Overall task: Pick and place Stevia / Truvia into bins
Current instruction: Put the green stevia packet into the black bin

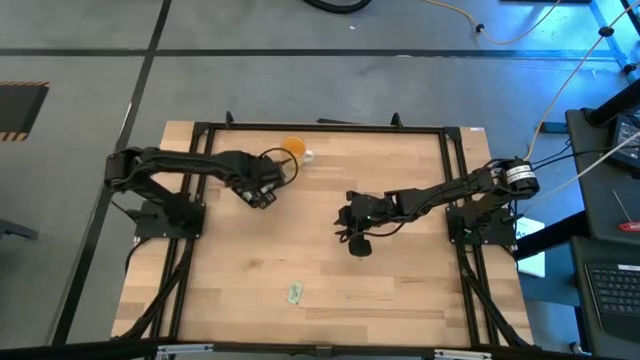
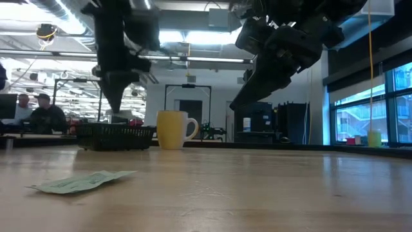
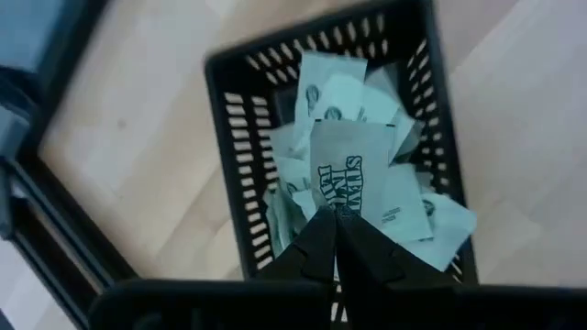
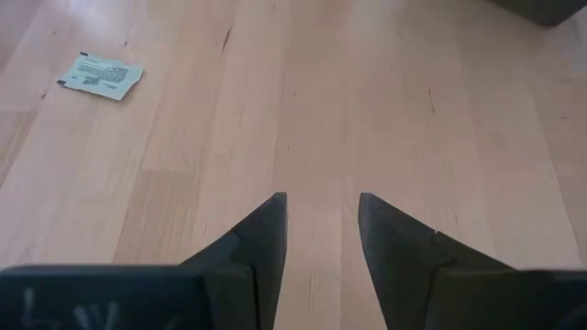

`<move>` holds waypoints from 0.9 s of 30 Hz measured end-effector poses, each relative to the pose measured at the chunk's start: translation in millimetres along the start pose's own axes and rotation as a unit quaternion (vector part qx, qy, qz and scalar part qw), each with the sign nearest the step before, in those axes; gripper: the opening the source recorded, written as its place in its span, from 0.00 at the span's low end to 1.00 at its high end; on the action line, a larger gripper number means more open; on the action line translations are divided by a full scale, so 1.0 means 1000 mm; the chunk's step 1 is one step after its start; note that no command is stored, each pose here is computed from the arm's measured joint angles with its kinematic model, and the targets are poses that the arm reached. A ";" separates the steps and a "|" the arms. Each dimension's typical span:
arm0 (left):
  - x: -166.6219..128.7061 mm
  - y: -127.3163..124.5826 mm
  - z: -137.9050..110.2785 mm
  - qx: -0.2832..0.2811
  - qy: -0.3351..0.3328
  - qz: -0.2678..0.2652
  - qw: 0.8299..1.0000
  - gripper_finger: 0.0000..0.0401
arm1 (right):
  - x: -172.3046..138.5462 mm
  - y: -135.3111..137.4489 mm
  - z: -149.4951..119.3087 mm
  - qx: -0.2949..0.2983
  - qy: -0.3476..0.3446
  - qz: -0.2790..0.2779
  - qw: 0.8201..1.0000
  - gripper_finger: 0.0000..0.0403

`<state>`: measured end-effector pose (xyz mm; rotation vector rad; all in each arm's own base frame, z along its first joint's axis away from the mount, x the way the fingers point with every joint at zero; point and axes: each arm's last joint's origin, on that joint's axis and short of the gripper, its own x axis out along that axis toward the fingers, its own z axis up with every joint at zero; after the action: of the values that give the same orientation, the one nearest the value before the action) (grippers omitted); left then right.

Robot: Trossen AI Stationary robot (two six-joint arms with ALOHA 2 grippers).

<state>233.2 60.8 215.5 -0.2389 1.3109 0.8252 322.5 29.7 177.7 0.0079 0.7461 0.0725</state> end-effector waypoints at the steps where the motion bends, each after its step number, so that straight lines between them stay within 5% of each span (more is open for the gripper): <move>1: 0.004 0.000 0.001 -0.002 0.012 -0.003 1.000 0.01 | 0.000 0.000 0.000 0.000 0.000 0.000 1.000 0.35; 14: 0.041 -0.005 0.010 0.014 0.075 0.023 0.997 0.02 | 0.000 0.000 0.000 0.000 0.001 0.000 1.000 0.35; 27: 0.018 0.002 0.009 0.017 0.025 0.005 1.000 0.19 | 0.000 0.000 -0.001 0.000 0.005 0.000 1.000 0.35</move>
<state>238.9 74.7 202.3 -0.2282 1.3719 0.8091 321.9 29.7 177.0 0.0080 0.7557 0.0719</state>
